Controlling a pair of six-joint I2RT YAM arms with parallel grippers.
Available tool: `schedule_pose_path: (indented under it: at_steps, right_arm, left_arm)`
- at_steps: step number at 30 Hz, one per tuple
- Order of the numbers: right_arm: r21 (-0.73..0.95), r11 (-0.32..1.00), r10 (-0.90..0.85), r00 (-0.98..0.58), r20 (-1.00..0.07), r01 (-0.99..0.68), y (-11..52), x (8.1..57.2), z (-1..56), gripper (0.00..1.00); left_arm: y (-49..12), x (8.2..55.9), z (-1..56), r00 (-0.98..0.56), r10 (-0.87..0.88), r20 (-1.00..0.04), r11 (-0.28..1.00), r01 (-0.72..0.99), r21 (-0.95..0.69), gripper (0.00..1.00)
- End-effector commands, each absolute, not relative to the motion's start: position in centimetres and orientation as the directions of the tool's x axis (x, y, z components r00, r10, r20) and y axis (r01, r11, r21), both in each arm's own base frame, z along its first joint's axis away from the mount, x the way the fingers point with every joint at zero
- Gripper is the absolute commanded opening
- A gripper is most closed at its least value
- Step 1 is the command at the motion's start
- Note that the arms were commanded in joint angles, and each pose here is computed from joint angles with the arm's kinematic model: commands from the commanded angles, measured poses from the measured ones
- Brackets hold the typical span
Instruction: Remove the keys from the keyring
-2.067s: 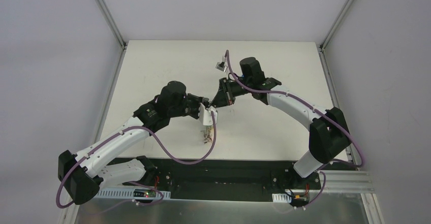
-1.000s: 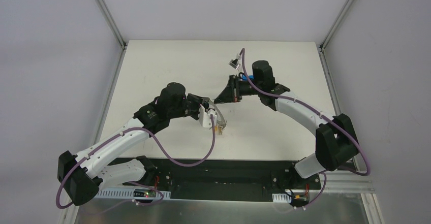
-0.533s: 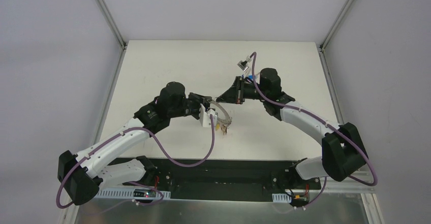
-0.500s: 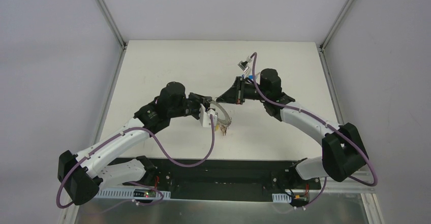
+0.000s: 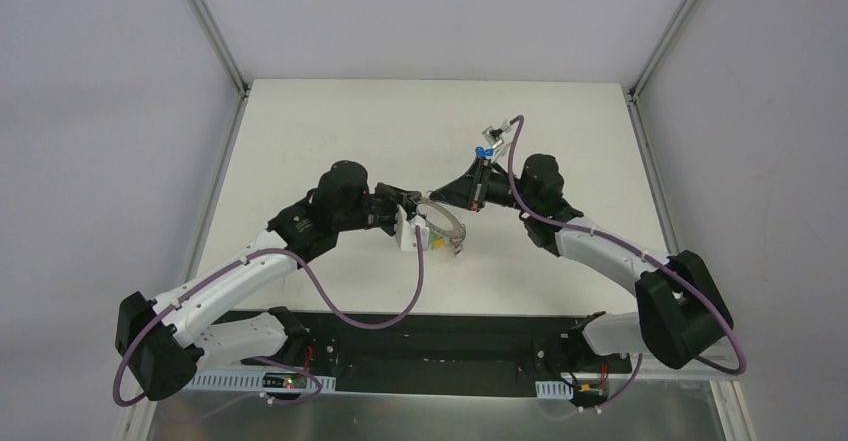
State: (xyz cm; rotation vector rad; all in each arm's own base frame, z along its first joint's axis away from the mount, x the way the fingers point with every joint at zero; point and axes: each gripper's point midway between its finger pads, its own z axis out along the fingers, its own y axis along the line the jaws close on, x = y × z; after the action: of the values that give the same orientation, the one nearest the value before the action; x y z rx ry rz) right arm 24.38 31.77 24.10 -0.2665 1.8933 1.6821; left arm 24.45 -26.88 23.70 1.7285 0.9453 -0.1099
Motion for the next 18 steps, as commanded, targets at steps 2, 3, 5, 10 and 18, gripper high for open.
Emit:
schedule_pose_path:
  at_steps: [2,3,5,10,18]
  right_arm:
    - [0.716,0.254,0.327,-0.639,-0.696,-0.65,30.2,27.5,27.5,0.0]
    - [0.706,0.262,0.298,-0.641,-0.707,-0.658,30.2,27.1,27.3,0.0]
    - [0.694,0.281,0.242,-0.651,-0.719,-0.663,30.3,26.6,26.7,0.0]
    - [0.654,0.315,0.126,-0.653,-0.747,-0.688,30.0,24.9,25.4,0.0]
    - [0.544,0.31,-0.047,-0.584,-0.81,-0.78,30.0,22.4,24.1,0.0]
  left_arm:
    - [-27.7,22.5,25.0,0.706,0.458,-0.54,-0.097,0.644,0.759,0.0]
    - [-27.6,22.5,25.1,0.707,0.46,-0.537,-0.096,0.641,0.762,0.0]
    - [-27.5,22.6,25.2,0.709,0.463,-0.532,-0.093,0.636,0.766,0.0]
    - [-27.3,22.8,25.3,0.712,0.473,-0.52,-0.089,0.625,0.775,0.0]
    - [-27.7,22.2,25.4,0.718,0.441,-0.539,-0.098,0.636,0.766,0.0]
